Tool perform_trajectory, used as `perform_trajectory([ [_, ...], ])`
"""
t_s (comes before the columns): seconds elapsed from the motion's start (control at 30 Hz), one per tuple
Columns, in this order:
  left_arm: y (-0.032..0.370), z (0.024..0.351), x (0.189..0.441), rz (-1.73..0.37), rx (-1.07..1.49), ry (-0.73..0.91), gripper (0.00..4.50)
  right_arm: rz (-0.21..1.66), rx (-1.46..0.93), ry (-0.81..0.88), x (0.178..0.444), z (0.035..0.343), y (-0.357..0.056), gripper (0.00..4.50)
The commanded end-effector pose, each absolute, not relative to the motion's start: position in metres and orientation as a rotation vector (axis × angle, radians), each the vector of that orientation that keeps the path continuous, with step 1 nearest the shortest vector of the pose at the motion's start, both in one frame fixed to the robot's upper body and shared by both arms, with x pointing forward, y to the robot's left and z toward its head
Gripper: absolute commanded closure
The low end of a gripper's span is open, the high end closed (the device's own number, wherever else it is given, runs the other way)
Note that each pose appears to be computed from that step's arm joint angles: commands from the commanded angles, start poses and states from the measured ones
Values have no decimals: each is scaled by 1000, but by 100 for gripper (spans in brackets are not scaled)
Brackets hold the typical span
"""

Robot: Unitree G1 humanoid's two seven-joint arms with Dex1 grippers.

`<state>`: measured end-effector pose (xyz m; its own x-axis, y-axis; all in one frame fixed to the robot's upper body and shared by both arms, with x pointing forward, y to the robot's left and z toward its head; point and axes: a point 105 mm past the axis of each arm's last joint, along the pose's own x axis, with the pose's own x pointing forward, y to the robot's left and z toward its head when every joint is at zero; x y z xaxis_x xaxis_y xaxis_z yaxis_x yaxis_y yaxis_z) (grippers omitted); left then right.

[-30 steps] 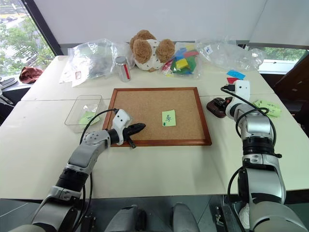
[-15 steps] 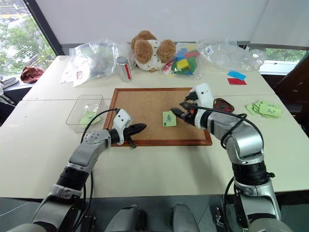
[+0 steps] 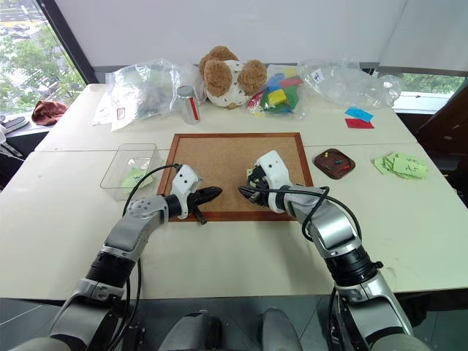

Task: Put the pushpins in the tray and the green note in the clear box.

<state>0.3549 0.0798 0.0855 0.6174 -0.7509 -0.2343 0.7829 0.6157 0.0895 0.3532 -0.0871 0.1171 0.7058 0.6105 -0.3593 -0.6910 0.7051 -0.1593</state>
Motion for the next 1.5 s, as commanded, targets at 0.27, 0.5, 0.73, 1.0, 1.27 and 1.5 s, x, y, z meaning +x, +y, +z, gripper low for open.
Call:
perform_trajectory([
  [0.27, 82, 56, 345, -894, 181, 296, 450, 728, -267, 249, 361, 122, -88, 245],
  [0.5, 82, 56, 345, -897, 184, 297, 450, 726, -254, 264, 360, 118, -90, 444],
  [0.73, 82, 54, 344, -903, 186, 307, 450, 733, -249, 213, 358, 143, -92, 444],
  [1.0, 78, 50, 342, -915, 187, 319, 450, 723, -246, 140, 352, 183, -98, 444],
  [1.27, 74, 70, 348, -930, 130, 278, 398, 755, -304, 114, 336, 201, -100, 450],
  [1.5, 64, 125, 360, -964, -21, 188, 86, 782, -364, 105, 324, 210, -102, 450],
])
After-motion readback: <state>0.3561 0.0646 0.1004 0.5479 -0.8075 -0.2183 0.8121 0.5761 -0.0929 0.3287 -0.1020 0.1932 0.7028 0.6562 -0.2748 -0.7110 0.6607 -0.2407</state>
